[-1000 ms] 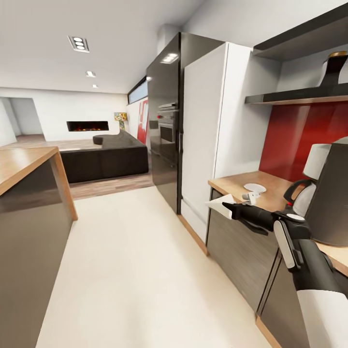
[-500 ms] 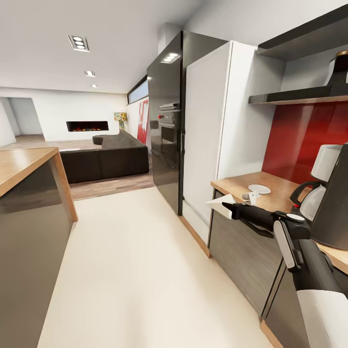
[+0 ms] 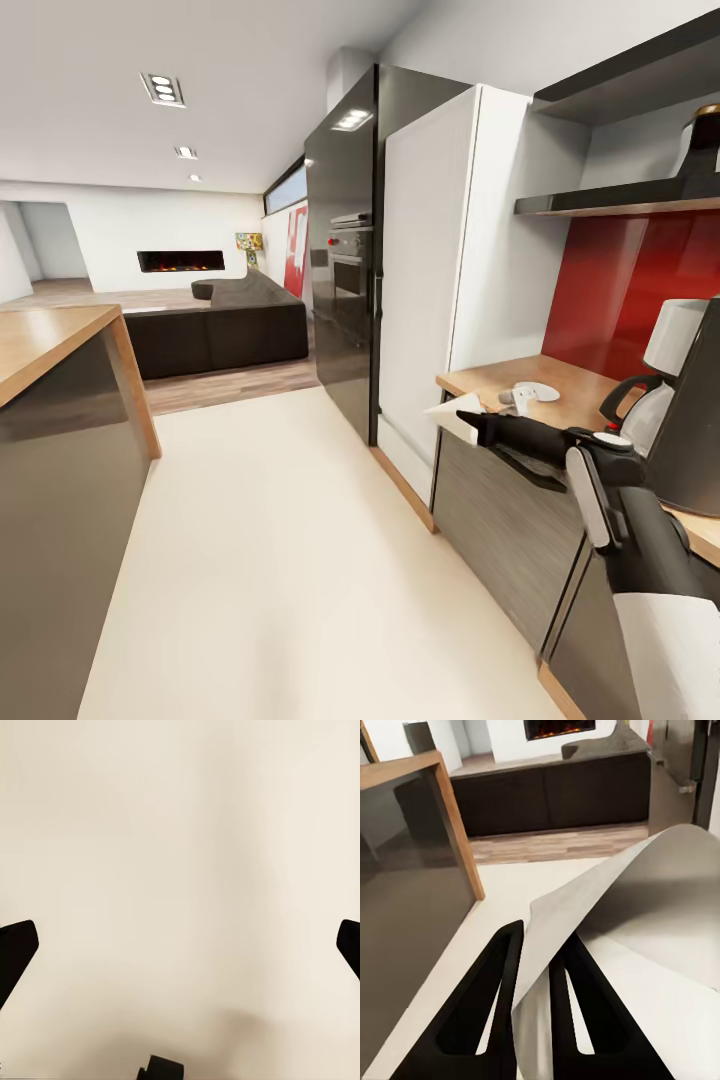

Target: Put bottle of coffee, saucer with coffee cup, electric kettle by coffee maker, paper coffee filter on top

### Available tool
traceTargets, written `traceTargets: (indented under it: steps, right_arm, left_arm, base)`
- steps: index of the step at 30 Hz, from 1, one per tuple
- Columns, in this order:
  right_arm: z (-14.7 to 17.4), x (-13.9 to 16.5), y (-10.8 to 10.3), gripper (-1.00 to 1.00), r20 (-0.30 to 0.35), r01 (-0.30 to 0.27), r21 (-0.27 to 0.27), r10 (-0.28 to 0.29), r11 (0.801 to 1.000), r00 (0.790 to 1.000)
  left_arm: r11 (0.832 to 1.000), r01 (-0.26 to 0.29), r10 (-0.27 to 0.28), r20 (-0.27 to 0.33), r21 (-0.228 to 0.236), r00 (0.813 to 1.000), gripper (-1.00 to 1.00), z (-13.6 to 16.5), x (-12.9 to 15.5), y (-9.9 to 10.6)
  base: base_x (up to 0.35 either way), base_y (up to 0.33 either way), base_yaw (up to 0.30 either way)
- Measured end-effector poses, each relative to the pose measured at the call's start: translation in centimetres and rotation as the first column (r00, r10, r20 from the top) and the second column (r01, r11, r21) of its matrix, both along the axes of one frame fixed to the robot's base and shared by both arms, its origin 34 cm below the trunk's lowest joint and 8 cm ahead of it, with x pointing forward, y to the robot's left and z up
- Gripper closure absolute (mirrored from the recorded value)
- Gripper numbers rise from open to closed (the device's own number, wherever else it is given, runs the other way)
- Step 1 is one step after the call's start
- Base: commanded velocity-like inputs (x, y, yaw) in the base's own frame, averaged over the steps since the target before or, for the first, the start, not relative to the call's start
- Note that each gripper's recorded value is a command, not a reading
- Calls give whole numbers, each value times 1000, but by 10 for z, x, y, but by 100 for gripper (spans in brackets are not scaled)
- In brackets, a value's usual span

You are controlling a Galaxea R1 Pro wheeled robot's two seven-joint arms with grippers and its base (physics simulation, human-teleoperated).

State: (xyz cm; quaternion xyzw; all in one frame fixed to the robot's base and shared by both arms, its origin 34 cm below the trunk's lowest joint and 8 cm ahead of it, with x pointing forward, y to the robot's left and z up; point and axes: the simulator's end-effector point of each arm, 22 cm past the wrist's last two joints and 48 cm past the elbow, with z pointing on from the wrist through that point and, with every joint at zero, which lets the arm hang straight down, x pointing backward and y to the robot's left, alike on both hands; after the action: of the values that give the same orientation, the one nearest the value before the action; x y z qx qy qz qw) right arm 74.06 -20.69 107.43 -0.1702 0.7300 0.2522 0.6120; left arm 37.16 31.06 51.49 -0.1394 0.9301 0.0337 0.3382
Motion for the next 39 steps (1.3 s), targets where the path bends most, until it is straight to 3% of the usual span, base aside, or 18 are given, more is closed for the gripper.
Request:
traceTargets:
  steps: [5,8,12,13,14,17,19,21,23,27,30,39]
  right_arm:
    - [39,6,0,100,-61,-1,3,1,1000,998]
    - [73,14,-9,100,-49,31,-31,-32,999,998]
    - [114,30,-35,100,7,145,-146,-145,979,989]
    - [142,37,-40,100,46,184,-195,-178,963,983]
    - [158,43,-45,100,61,202,-208,-193,957,979]
    - [180,55,-62,100,57,231,-220,-224,948,973]
    - [216,70,-84,100,40,260,-209,-257,943,965]
    - [234,72,-93,100,42,272,-200,-269,941,962]
    - [265,75,-100,100,52,287,-225,-283,931,958]
    - [289,78,-108,100,54,306,-282,-304,909,951]
    - [299,80,-115,100,42,316,-295,-318,902,947]
    - [290,85,-129,100,-2,311,-403,-340,861,940]
  left_arm:
    - [1000,-24,24,0,2,1000,-100,0,-2,7]
    - [1000,-31,31,0,3,1000,-100,0,-2,9]
    - [999,-35,35,2,3,999,-100,0,-2,10]
    - [999,-35,35,2,3,999,-100,1,-2,10]
    - [999,-35,35,3,2,999,-100,1,-2,10]
    - [999,-35,35,3,2,999,-100,1,-2,10]
    - [999,-34,34,5,1,999,-100,1,-1,8]
    - [999,-33,33,7,1,999,-100,1,0,8]
    - [999,-33,33,6,0,999,-100,5,-1,8]
    - [999,-33,33,5,-1,999,-100,11,0,8]
    - [999,-33,33,4,-1,999,-100,16,0,8]
    - [999,-33,33,2,-2,999,-100,30,-1,8]
  base:
    - [0,0,0]
    - [0,0,0]
    - [0,0,0]
    - [0,0,0]
    - [0,0,0]
    - [0,0,0]
    - [0,0,0]
    - [0,0,0]
    - [0,0,0]
    - [0,0,0]
    - [0,0,0]
    - [0,0,0]
